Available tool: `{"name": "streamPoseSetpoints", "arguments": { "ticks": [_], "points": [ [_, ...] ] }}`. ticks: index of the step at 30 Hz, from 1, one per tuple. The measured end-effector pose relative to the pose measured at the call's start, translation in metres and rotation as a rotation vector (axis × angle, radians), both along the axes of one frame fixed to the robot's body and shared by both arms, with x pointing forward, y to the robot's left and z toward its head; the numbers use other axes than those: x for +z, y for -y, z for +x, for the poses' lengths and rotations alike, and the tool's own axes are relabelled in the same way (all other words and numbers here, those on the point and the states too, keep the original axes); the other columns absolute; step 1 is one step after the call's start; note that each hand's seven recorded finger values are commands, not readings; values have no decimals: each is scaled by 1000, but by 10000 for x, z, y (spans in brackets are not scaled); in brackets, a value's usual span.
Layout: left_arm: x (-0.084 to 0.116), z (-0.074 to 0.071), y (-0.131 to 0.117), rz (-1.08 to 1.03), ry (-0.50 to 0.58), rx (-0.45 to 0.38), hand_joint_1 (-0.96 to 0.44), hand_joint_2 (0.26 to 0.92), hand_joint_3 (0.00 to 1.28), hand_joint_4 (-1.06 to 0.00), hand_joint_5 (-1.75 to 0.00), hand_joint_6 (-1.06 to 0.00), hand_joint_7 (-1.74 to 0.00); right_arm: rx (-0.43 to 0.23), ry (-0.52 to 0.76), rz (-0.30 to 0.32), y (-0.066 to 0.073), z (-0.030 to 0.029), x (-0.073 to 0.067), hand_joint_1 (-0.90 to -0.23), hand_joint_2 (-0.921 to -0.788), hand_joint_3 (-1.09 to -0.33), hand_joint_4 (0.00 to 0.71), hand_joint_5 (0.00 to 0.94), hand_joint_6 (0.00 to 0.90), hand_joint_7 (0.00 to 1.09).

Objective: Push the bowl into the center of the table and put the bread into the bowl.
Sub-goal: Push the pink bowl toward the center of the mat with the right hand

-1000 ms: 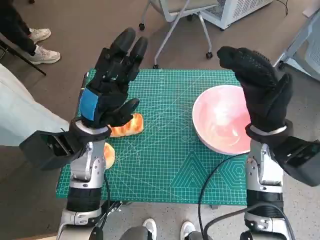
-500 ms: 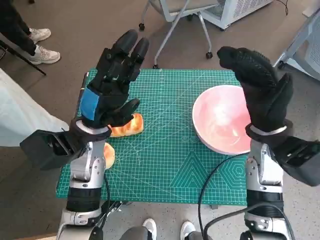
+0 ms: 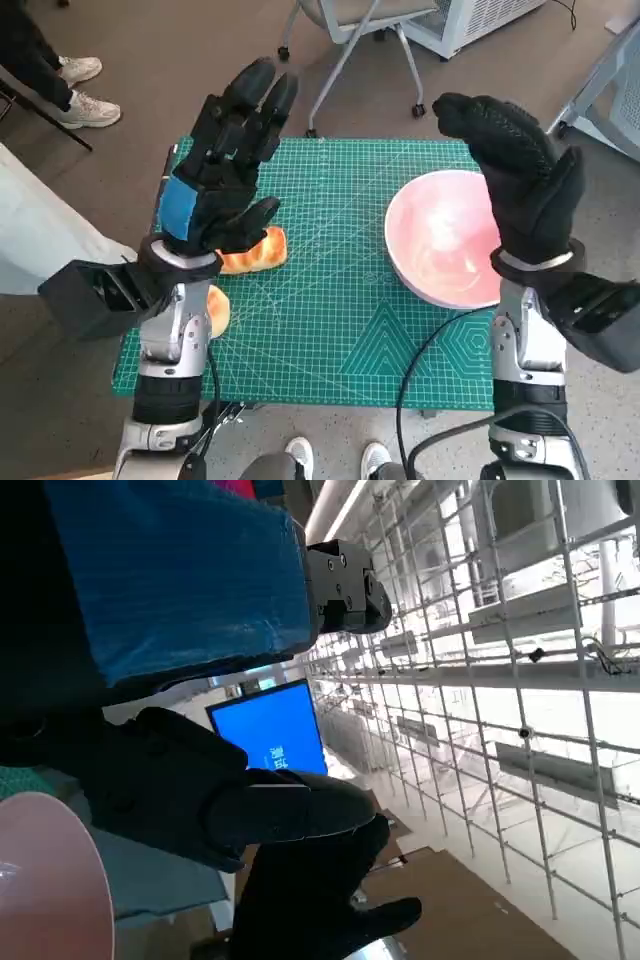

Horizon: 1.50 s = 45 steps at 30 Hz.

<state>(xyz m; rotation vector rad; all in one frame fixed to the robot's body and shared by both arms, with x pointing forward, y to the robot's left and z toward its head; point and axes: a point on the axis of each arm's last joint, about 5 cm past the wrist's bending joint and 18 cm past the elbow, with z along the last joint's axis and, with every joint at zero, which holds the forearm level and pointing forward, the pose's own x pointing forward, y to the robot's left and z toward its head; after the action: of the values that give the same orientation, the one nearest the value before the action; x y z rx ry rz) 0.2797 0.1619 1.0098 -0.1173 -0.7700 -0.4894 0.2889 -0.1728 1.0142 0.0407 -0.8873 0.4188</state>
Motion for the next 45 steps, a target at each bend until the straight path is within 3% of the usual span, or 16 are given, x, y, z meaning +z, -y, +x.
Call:
{"name": "streamPoseSetpoints", "arguments": {
  "ticks": [7,11,18,29,36,45],
  "points": [
    [0,0,0,1,0,1,-575,921,393,-95,-6,1,-409,-10,-2,-1,45,2,-9,-686,-921,-689,165,4,21,576],
    [-2,0,3,2,-1,1,-576,921,394,-95,-6,1,-410,-50,-23,-10,219,35,-70,-691,-921,-670,178,3,88,458],
    [-18,-7,-13,-2,-4,10,-579,921,394,-97,-6,1,-410,-205,-103,47,616,114,-232,-683,-921,-707,168,0,135,315],
    [-22,-9,-7,-2,-2,10,-604,921,399,-100,-7,1,-408,-462,-336,224,920,191,-490,-654,-921,-749,121,0,134,256],
    [-32,-11,-11,0,4,19,-609,921,400,-101,-6,1,-407,-564,-536,319,959,148,-768,-622,-921,-821,66,0,138,215],
    [-57,-4,-16,2,6,28,-621,921,407,-102,-6,1,-394,-584,-708,310,907,114,-969,-568,-921,-926,70,7,147,184]
  ]
}}
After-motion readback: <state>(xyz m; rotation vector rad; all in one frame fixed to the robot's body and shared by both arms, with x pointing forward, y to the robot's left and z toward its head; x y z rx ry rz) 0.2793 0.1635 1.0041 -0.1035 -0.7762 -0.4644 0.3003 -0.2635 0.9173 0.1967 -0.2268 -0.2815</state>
